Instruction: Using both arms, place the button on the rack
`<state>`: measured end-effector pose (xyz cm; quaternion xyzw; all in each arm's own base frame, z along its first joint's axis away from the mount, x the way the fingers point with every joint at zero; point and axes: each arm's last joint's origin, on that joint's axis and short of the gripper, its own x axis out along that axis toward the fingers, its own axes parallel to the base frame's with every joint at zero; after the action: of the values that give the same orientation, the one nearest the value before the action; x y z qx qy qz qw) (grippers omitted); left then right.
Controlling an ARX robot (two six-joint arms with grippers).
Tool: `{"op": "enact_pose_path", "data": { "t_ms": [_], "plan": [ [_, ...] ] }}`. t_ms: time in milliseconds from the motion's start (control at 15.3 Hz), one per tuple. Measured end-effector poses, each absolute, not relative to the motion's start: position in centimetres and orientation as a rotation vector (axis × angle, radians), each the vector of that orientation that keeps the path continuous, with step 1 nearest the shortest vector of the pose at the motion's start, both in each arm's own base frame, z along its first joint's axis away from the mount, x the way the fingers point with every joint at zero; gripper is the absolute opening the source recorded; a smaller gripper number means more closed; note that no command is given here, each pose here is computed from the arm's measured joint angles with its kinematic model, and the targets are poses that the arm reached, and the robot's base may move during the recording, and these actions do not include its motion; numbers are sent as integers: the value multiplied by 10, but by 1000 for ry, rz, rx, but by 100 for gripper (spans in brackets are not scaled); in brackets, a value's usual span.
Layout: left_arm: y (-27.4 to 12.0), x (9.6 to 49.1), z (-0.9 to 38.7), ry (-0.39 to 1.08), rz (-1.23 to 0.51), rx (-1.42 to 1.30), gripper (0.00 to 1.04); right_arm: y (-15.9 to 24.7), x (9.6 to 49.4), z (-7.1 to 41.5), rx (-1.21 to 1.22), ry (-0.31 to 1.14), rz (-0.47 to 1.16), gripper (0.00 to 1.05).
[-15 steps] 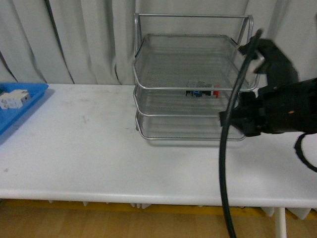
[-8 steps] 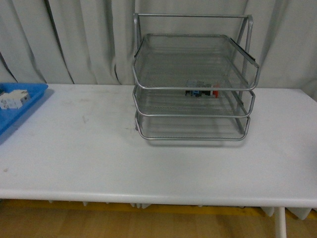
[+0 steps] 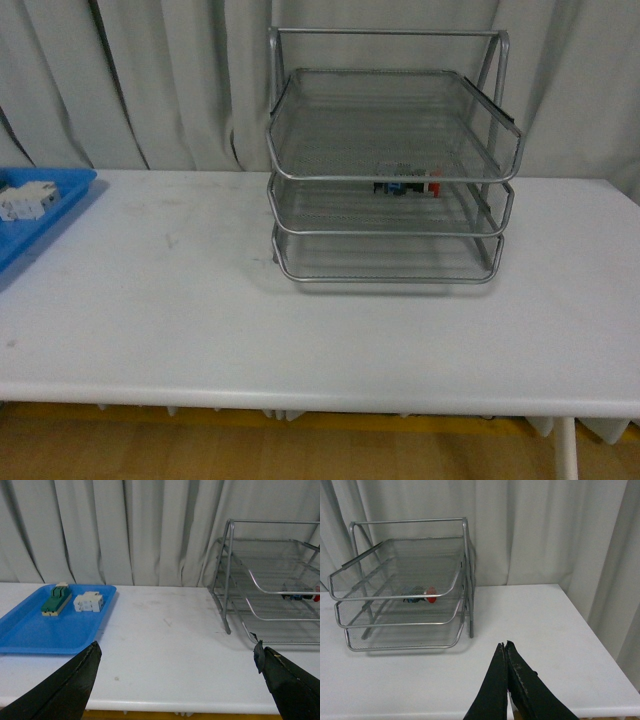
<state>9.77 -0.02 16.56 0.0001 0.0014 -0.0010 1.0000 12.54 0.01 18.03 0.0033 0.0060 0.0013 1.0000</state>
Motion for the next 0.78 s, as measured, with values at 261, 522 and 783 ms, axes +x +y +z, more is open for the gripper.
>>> {"op": "enact_pose_path", "data": {
  "t_ms": [261,522,783],
  "plan": [
    [0,98,166,3,-2,0,98,0,118,176,7,2,3,2],
    [0,98,166,3,-2,0,98,0,112,170,6,-13,2,2],
    [0,98,166,3,-2,0,98,0,107,169,6,-1,2,2]
  ]
}}
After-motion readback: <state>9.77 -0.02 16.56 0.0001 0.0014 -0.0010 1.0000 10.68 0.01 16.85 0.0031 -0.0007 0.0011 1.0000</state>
